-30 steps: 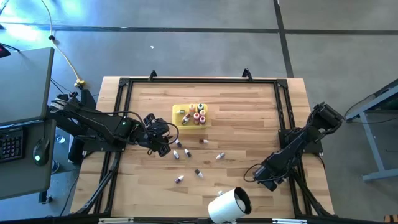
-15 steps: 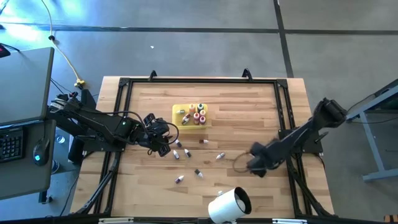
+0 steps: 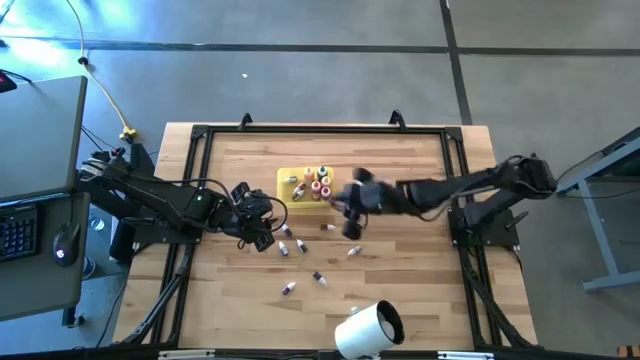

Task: Pick & Place food coloring
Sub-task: Put the right small blue food coloring bottle into the yellow container, then put the small dark blue food coloring bottle into the yellow container

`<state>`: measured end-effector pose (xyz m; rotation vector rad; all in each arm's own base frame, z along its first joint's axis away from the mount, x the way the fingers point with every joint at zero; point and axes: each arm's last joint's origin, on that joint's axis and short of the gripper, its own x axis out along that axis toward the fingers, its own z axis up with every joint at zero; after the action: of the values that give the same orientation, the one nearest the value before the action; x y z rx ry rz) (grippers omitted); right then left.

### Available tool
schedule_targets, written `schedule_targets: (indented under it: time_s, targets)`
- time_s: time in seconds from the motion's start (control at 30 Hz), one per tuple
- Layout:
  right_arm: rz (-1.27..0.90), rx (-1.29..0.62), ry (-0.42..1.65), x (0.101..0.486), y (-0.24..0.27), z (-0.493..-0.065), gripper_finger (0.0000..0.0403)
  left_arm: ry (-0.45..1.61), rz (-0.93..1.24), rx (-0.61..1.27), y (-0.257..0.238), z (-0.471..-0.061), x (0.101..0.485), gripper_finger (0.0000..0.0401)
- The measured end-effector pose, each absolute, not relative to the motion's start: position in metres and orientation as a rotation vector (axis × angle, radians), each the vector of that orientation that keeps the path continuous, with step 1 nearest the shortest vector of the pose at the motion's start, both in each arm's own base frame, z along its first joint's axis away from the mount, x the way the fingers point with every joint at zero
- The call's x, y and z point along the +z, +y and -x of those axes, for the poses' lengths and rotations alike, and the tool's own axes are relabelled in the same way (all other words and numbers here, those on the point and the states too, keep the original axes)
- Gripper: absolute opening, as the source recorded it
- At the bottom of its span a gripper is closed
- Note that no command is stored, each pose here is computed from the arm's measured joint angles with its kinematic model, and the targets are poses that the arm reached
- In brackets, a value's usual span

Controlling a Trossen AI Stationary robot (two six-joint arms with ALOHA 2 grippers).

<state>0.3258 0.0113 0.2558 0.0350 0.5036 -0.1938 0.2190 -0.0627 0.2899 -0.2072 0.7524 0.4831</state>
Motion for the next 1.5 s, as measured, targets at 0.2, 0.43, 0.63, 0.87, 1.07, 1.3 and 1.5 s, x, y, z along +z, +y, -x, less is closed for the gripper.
schedule_targets:
  time_s: [0.2, 0.43, 0.63, 0.87, 1.07, 1.3, 1.5]
  targets:
    - [-0.016, -0.120, 0.486, 0.239, -0.023, -0.374, 0.0077, 0.750, 0.176, 0.486, -0.062, -0.219, 0.290, 0.0182]
    - [0.070, -0.259, 0.609, 0.219, -0.037, -0.427, 0.0078, 0.757, 0.167, 0.493, -0.063, -0.220, 0.288, 0.0182]
    - [0.102, -0.241, 0.628, 0.208, -0.043, -0.456, 0.0091, 0.799, 0.181, 0.456, -0.064, -0.222, 0.285, 0.0182]
    - [0.220, -0.301, 0.691, 0.192, -0.040, -0.466, 0.0142, 0.825, 0.183, 0.443, -0.066, -0.225, 0.281, 0.0182]
    - [0.289, -0.371, 0.714, 0.219, -0.025, -0.453, 0.0160, 0.891, 0.175, 0.414, -0.071, -0.233, 0.270, 0.0182]
    - [0.317, -0.277, 0.696, 0.294, 0.015, -0.407, 0.0161, 1.019, 0.164, 0.352, -0.077, -0.243, 0.222, 0.0182]
    - [0.239, -0.244, 0.685, 0.341, 0.038, -0.359, 0.0161, 1.129, 0.085, 0.305, -0.082, -0.254, 0.184, 0.0182]
